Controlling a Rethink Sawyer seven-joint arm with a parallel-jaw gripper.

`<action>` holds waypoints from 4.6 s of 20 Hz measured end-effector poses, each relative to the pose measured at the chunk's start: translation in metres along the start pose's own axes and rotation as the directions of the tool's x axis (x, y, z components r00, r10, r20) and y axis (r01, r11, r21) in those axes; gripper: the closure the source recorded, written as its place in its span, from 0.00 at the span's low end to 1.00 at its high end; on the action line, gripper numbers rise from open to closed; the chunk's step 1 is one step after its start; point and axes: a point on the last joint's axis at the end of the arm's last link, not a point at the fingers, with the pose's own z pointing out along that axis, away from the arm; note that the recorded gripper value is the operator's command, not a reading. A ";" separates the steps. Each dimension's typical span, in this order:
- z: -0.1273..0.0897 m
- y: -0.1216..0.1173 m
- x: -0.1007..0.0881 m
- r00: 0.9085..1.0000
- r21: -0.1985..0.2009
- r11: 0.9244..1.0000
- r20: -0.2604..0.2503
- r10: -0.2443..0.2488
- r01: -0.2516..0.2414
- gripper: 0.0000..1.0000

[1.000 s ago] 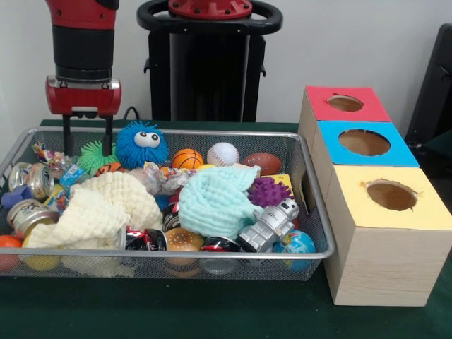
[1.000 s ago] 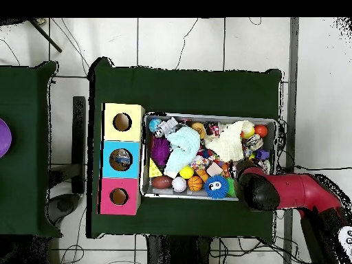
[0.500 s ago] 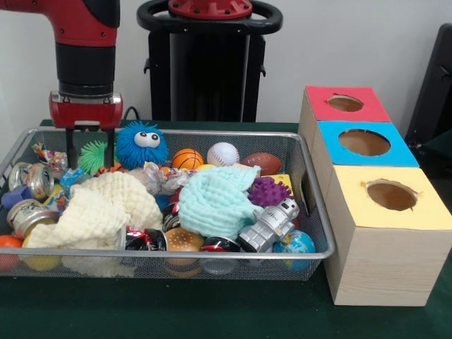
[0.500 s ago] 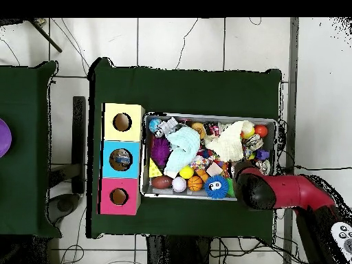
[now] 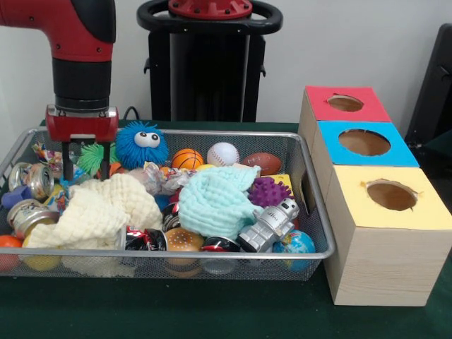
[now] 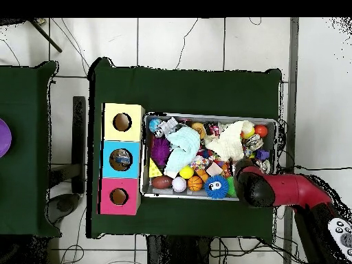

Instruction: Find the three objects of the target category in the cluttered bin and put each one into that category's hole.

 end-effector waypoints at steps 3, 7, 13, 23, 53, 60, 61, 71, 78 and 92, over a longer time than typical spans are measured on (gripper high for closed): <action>0.005 -0.001 0.002 1.000 0.000 1.000 0.003 0.006 -0.006 0.00; 0.010 -0.004 0.005 1.000 0.003 1.000 0.008 0.014 -0.014 0.00; 0.010 -0.012 0.004 1.000 0.013 1.000 0.015 0.023 -0.023 0.00; 0.014 -0.037 0.023 0.997 0.018 0.997 0.010 0.080 -0.080 0.00; 0.029 -0.033 0.044 0.999 0.004 0.999 -0.009 0.053 -0.053 0.00; 0.028 -0.032 0.048 0.998 -0.001 0.998 -0.011 0.057 -0.057 0.00; 0.028 -0.031 0.048 0.998 -0.002 0.998 -0.011 0.058 -0.058 0.00; 0.025 -0.022 0.055 0.998 -0.023 0.998 -0.021 0.057 -0.057 0.00; 0.021 -0.017 0.058 0.998 -0.030 0.998 -0.026 0.052 -0.052 0.00; 0.020 -0.017 0.057 0.998 -0.031 0.998 -0.023 0.051 -0.052 1.00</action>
